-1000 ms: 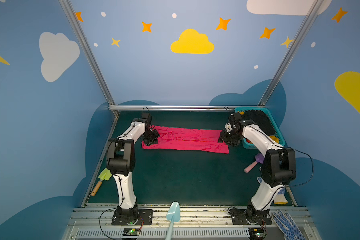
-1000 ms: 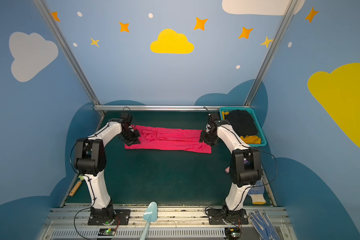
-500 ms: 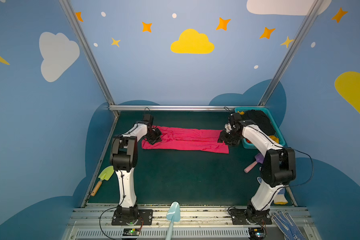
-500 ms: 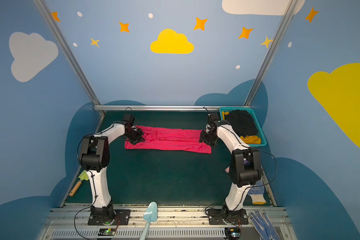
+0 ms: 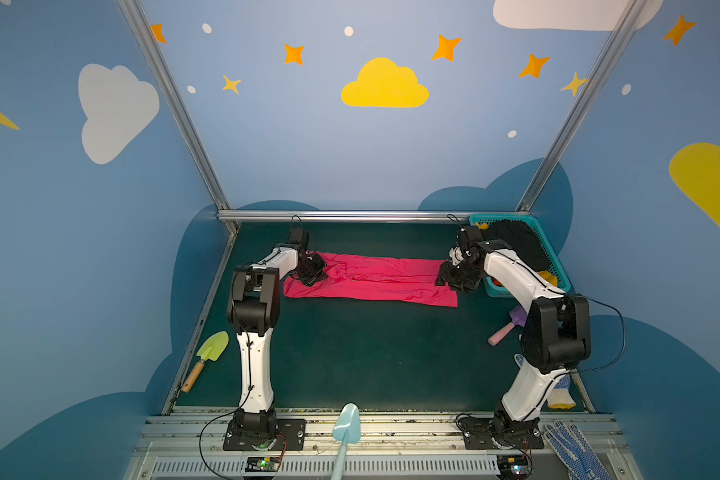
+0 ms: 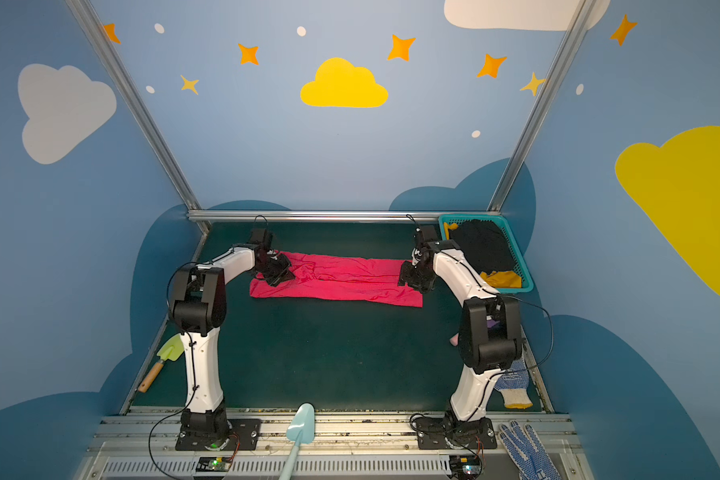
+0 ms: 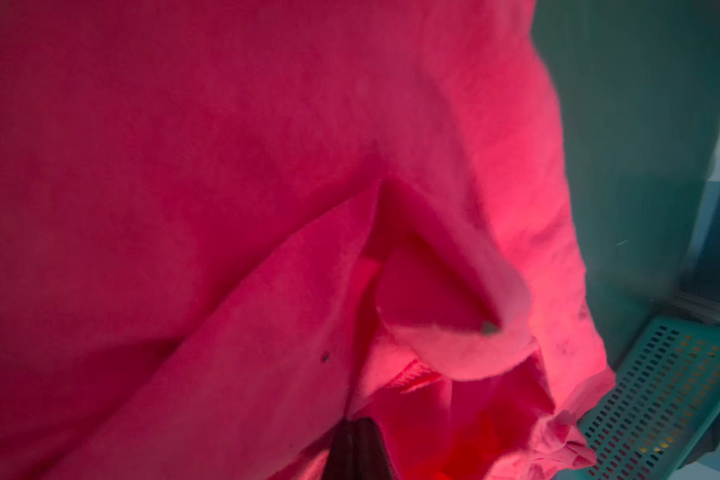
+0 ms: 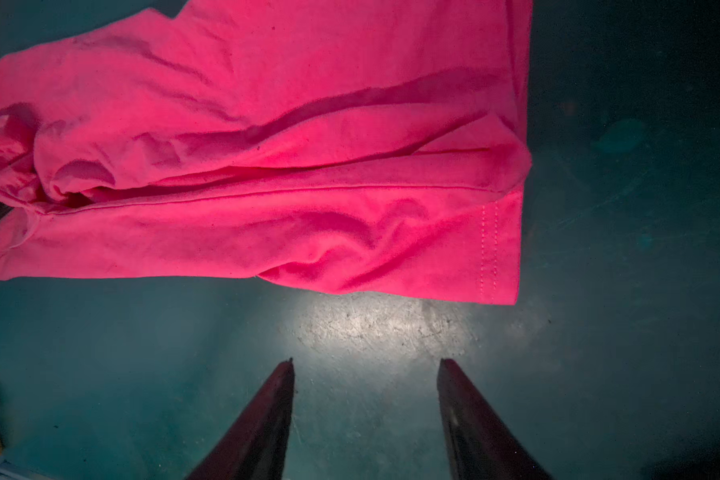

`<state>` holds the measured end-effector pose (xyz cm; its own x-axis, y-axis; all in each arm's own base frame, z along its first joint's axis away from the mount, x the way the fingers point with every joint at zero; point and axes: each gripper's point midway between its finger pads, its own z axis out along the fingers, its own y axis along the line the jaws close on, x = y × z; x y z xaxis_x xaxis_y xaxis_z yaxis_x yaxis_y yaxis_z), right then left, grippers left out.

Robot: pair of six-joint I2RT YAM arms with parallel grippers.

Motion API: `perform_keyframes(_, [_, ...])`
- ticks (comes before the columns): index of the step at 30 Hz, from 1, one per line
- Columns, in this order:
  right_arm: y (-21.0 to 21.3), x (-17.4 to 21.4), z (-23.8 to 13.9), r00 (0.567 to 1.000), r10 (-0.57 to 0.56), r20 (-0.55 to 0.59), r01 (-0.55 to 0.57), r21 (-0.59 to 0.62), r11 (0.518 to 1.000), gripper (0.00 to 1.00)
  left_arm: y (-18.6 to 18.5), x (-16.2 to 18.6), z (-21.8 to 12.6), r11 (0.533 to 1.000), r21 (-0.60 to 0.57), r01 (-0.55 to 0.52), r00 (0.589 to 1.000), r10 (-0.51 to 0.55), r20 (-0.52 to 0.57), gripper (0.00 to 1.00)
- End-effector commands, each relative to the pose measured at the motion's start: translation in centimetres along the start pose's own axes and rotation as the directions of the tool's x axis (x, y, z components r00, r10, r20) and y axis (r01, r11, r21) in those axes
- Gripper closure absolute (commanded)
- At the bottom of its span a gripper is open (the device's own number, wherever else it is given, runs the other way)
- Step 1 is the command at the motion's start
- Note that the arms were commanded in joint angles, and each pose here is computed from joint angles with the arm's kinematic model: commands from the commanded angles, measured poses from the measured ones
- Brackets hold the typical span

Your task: Fold and stack the t-shirts

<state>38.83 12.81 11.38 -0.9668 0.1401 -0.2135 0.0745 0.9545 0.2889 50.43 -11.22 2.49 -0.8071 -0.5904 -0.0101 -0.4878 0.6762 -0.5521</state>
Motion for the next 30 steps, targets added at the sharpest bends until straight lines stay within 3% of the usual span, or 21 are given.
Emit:
perform_keyframes(1, [-0.1, 0.2, 0.2, 1.000, -0.007, -0.021, 0.007, 0.015, 1.000, 0.43, -1.6, -0.8, 0.5, 0.998, 0.056, -0.003, 1.000, 0.002, 0.014, 0.95])
perform_keyframes(21, [0.7, 0.5, 0.2, 0.999, -0.025, -0.040, 0.026, 0.013, 1.000, 0.43, -10.3, -3.9, 2.1, 0.960, 0.263, -0.092, 0.996, 0.091, 0.016, 0.94])
perform_keyframes(25, [1.3, -0.6, 0.8, 0.998, -0.051, -0.049, 0.052, 0.016, 0.999, 0.43, -13.2, -4.8, -1.3, 0.943, 0.286, -0.171, 0.985, 0.154, 0.083, 0.93])
perform_keyframes(30, [2.8, -3.2, 2.1, 0.995, -0.094, -0.041, 0.094, -0.005, 0.996, 0.42, -13.7, -5.2, -8.0, 0.953, 0.148, -0.265, 0.949, 0.231, 0.214, 0.92])
